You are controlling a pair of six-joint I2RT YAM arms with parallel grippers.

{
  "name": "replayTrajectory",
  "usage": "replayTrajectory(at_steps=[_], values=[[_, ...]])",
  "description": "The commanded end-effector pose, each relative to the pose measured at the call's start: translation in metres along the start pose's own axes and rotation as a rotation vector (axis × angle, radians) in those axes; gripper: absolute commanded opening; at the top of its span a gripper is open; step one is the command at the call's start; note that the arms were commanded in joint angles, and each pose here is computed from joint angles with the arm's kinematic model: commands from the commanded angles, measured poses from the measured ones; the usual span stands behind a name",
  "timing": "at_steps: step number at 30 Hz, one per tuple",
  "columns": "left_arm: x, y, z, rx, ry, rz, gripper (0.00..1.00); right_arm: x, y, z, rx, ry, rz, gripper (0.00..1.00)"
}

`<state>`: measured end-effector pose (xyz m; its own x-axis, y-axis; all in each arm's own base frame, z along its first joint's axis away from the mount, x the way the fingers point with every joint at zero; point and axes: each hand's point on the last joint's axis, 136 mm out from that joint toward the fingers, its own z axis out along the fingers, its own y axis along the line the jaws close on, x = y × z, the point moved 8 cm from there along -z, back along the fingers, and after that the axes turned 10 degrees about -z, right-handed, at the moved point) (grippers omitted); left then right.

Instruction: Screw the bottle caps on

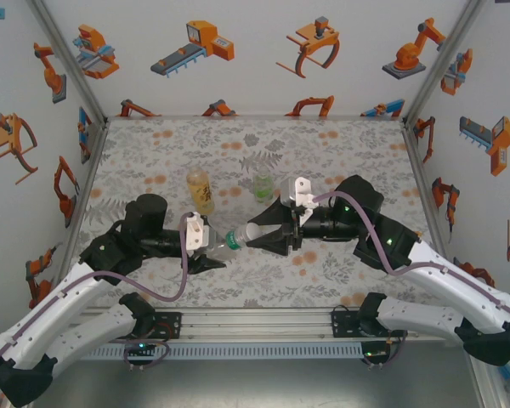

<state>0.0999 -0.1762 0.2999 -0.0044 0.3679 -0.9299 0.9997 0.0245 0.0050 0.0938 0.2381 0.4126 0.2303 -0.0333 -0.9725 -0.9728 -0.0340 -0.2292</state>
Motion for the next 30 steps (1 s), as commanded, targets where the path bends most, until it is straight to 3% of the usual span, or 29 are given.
replayTrajectory(at_steps=[1, 17, 30], values=[[-0.005, -0.002, -0.002, 0.013, -0.043, 0.005, 0.0, 0.004, 0.006, 0.005, -0.053, 0.004, -0.011, 0.21], [-0.008, -0.005, -0.004, 0.082, -0.086, 0.0, 0.0, 0.0, 0.019, 0.005, -0.174, -0.05, -0.04, 0.22], [-0.009, -0.005, -0.003, 0.097, -0.091, -0.006, 0.0, 0.011, 0.013, 0.011, -0.121, 0.04, -0.041, 0.21]])
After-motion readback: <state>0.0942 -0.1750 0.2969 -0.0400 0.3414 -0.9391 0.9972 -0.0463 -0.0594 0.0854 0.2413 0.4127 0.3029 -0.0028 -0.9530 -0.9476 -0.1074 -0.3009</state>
